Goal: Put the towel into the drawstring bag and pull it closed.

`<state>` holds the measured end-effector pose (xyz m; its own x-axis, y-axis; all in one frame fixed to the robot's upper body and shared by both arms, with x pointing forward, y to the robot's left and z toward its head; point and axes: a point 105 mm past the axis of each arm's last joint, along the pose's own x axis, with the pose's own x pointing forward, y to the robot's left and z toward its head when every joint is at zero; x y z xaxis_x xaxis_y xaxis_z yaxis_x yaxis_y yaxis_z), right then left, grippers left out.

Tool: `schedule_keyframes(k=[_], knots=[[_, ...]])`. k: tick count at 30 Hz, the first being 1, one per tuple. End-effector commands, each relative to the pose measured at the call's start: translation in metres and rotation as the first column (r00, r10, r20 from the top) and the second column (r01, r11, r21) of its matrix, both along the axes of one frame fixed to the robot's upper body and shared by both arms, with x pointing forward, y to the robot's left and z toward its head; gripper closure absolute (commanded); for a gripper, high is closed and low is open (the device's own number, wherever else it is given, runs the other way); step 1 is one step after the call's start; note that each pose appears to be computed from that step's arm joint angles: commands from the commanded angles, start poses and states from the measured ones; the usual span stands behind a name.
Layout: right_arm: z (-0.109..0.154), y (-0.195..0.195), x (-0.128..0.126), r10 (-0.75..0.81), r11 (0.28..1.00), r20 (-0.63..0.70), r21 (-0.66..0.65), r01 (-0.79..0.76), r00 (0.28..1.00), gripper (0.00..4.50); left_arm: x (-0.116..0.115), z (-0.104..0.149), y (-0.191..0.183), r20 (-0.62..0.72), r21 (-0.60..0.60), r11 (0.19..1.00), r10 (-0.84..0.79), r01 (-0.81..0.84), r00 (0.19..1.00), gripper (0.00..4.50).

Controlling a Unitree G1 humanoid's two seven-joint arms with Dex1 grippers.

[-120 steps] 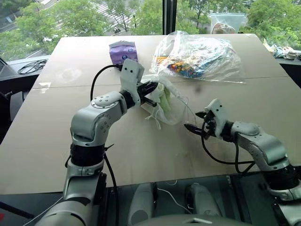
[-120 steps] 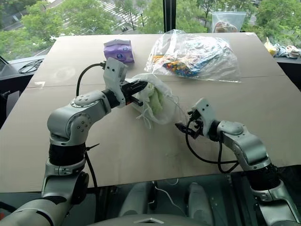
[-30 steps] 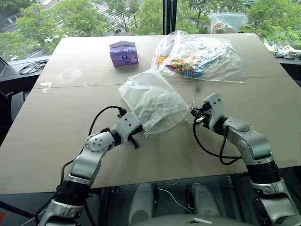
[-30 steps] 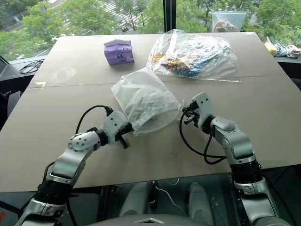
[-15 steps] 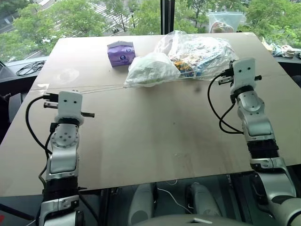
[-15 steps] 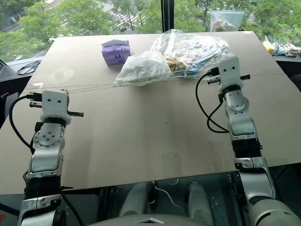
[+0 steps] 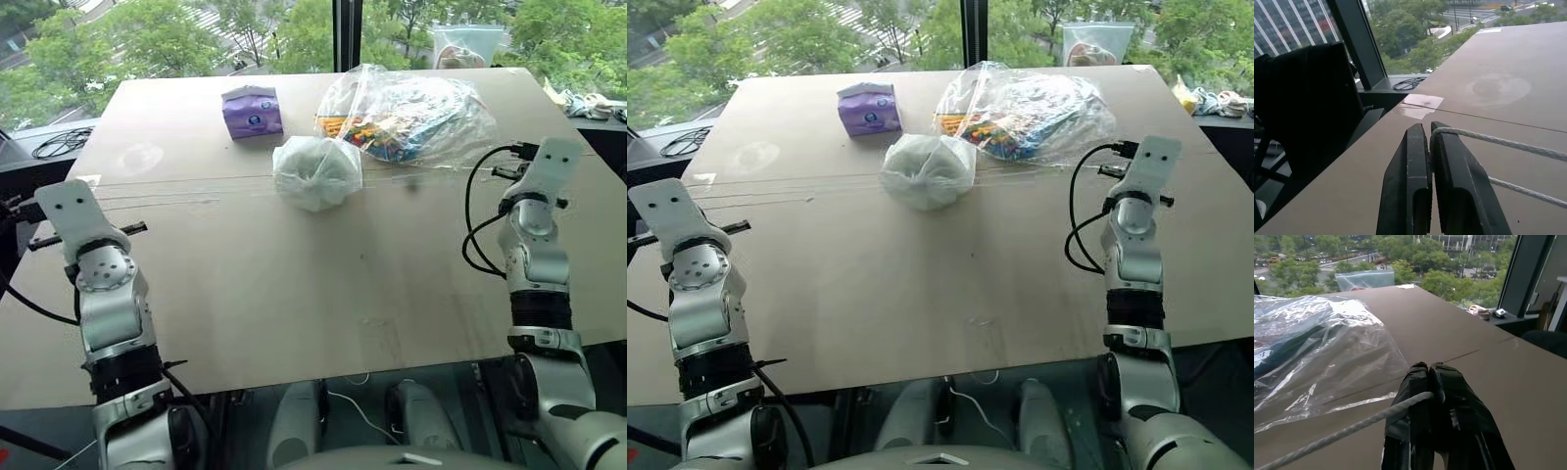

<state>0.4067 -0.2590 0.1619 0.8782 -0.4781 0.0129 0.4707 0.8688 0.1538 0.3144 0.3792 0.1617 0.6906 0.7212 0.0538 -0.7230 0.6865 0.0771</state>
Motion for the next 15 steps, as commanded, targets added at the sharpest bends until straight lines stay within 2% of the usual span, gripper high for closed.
schedule_keyframes(k=[1, 3, 4, 6, 7, 9, 11, 12, 13, 15], knots=[[0.003, -0.062, -0.024, -0.229, 0.971, 0.002, 0.071, 0.229, 0.973, 4.5, -0.05, -0.003, 0.054, -0.004, -0.059, 0.956, 0.288, -0.288, 0.958, 4.45], [0.003, -0.05, -0.017, -0.161, 0.985, 0.002, 0.071, 0.16, 0.987, 4.5, -0.04, -0.006, 0.047, -0.002, -0.075, 0.973, 0.221, -0.22, 0.975, 4.45], [0.004, -0.037, -0.01, -0.075, 0.995, 0.003, 0.066, 0.074, 0.997, 4.5, -0.028, -0.005, 0.038, -0.003, -0.074, 0.987, 0.143, -0.143, 0.99, 4.45], [0.01, 0.003, 0.006, 0.167, 0.985, 0.027, 0.049, -0.168, 0.986, 4.5, 0.005, -0.002, 0.004, -0.026, -0.039, 0.993, -0.109, 0.108, 0.994, 4.45], [0.015, 0.025, 0.01, 0.296, 0.954, 0.047, 0.031, -0.298, 0.954, 4.5, 0.018, 0.0, -0.016, -0.041, -0.009, 0.97, -0.245, 0.245, 0.969, 4.45], [0.029, 0.076, 0.007, 0.575, 0.818, 0.074, -0.039, -0.574, 0.815, 3.87, 0.033, 0.007, -0.061, -0.017, 0.005, 0.868, -0.496, 0.496, 0.868, 4.5], [0.035, 0.119, -0.011, 0.792, 0.606, 0.026, -0.152, -0.781, 0.61, 3.22, 0.036, 0.017, -0.094, -0.01, 0.028, 0.748, -0.663, 0.663, 0.749, 4.5], [0.036, 0.128, -0.019, 0.835, 0.541, -0.002, -0.183, -0.821, 0.551, 2.67, 0.035, 0.02, -0.101, -0.023, 0.045, 0.714, -0.698, 0.699, 0.715, 3.83], [0.027, 0.132, -0.027, 0.87, 0.472, -0.064, -0.182, -0.863, 0.489, 2.21, 0.033, 0.024, -0.111, -0.038, 0.063, 0.656, -0.752, 0.752, 0.658, 3.53], [0.0, 0.126, -0.05, 0.907, 0.313, -0.242, -0.162, -0.936, 0.345, 1.21, 0.028, 0.031, -0.112, -0.034, 0.067, 0.613, -0.787, 0.787, 0.616, 2.61]])
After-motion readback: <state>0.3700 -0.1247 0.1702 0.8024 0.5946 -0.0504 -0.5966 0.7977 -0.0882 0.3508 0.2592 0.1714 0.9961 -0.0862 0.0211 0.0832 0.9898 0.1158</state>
